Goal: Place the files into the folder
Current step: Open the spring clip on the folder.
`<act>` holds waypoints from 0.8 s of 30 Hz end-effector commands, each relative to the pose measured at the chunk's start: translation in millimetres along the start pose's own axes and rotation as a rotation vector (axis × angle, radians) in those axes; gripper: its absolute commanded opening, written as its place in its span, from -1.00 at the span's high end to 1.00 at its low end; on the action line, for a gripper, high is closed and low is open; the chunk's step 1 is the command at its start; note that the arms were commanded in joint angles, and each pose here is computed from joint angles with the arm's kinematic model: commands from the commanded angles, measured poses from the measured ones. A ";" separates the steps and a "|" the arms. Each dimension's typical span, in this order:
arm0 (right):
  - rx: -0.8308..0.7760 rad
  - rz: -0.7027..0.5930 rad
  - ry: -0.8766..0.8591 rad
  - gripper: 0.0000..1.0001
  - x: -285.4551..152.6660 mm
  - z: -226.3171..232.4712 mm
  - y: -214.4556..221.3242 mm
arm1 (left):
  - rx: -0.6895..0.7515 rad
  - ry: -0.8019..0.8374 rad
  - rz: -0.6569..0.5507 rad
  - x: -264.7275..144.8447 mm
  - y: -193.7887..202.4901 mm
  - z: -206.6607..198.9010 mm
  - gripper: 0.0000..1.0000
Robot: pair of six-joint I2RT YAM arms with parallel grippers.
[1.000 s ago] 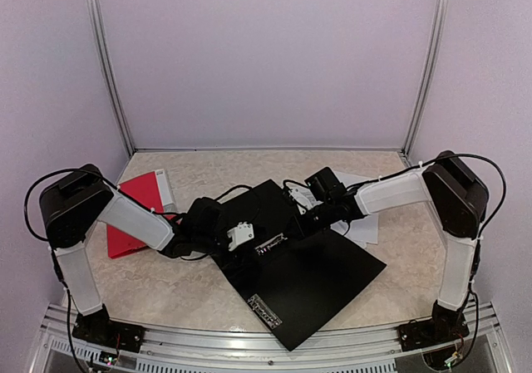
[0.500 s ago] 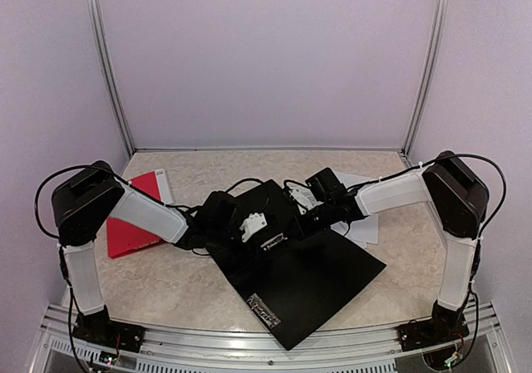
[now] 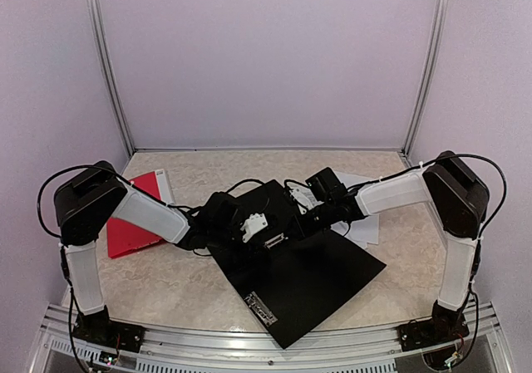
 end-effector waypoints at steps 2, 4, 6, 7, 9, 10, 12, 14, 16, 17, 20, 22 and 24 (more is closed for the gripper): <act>0.013 0.071 0.042 1.00 6.1 -5.5 15.6 | 0.009 0.029 0.105 10.0 29.6 -8.1 0.65; 0.007 0.080 0.053 1.00 9.3 -7.5 16.8 | 0.014 0.034 0.108 10.2 32.4 -8.5 0.66; 0.007 0.098 0.074 1.00 14.6 -12.1 21.9 | 0.014 0.035 0.110 10.7 34.4 -9.1 0.66; 0.010 0.109 0.077 1.00 18.4 -14.3 25.8 | 0.017 0.038 0.108 10.4 34.8 -9.8 0.66; 0.018 0.130 0.078 1.00 26.1 -19.0 34.2 | 0.026 0.047 0.098 9.5 35.5 -11.9 0.66; 0.025 0.145 0.079 1.00 31.2 -22.5 40.1 | 0.032 0.055 0.096 8.9 36.8 -13.5 0.66; 0.035 0.152 0.065 1.00 36.7 -24.1 44.9 | 0.049 0.062 0.094 8.3 37.8 -15.8 0.66; 0.035 0.141 0.053 1.00 38.9 -23.7 42.8 | 0.066 0.065 0.103 8.8 40.8 -17.3 0.67; 0.027 0.122 0.045 1.00 37.5 -22.2 35.3 | 0.084 0.072 0.113 9.7 43.2 -18.6 0.67; 0.021 0.109 0.042 1.00 36.0 -21.3 30.3 | 0.091 0.077 0.117 9.7 44.9 -19.5 0.67; 0.001 0.076 0.027 1.00 30.7 -17.5 16.8 | 0.100 0.092 0.122 9.4 46.7 -21.4 0.68; -0.011 0.058 0.011 1.00 27.3 -14.3 9.4 | 0.103 0.098 0.122 9.0 46.4 -21.9 0.68; -0.021 0.035 -0.009 1.00 23.2 -10.9 2.9 | 0.103 0.102 0.125 9.3 47.1 -22.1 0.68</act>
Point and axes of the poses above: each gripper's point midway between its finger pads, its own x axis out along the fingers, its own z axis along the line the jaws close on, y = z × x, the point moved 8 cm from there along -x, back along the fingers, and after that the axes turned 10 degrees about -x, right-handed, at the moved point
